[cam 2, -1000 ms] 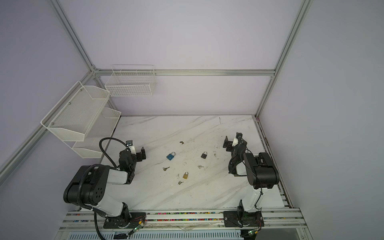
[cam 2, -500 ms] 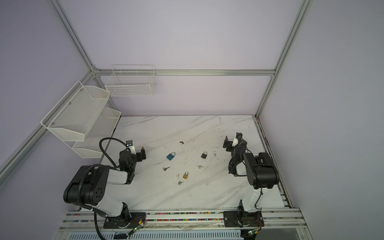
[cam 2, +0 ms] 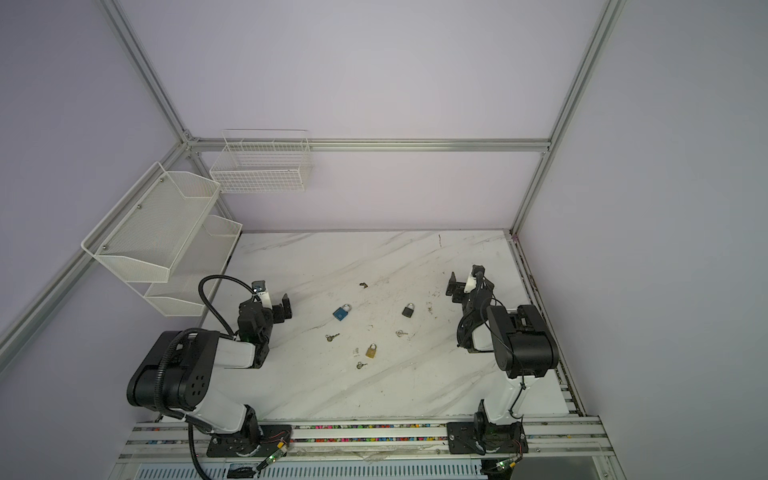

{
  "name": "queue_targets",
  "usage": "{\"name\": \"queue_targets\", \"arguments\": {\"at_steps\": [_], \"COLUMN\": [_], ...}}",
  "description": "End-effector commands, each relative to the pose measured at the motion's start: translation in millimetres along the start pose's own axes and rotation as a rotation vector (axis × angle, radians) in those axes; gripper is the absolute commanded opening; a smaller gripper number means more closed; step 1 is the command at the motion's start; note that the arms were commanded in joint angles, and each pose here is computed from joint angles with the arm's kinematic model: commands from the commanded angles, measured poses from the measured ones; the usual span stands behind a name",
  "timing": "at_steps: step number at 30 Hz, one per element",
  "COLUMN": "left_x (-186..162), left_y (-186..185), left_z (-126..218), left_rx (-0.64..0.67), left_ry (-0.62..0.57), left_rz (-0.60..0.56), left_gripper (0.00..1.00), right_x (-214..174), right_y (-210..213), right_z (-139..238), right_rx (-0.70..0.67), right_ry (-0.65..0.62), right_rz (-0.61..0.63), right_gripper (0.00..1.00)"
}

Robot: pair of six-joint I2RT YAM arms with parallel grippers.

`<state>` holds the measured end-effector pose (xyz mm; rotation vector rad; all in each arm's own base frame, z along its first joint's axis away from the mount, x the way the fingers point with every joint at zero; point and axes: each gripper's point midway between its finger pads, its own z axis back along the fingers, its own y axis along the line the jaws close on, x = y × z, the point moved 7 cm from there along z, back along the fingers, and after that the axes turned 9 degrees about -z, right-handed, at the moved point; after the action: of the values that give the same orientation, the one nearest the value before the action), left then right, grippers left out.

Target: Unlock with the key

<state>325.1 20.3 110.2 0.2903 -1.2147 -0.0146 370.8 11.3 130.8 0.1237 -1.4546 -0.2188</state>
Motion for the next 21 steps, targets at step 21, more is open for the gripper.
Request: {"name": "queue_targets", "arguments": {"at_steps": [21], "left_x": [89], "left_y": [31], "left_z": [55], "left_rx": [0.033], "left_ry": [-0.182], "left_rz": [0.192], "left_gripper": [1.0], "right_x": [69], "right_y": [9], "right_z": [6], "right_rx": [-0.061], "right_ry": [-0.046], "right_rz": [-0.161], "right_gripper": [0.97]}}
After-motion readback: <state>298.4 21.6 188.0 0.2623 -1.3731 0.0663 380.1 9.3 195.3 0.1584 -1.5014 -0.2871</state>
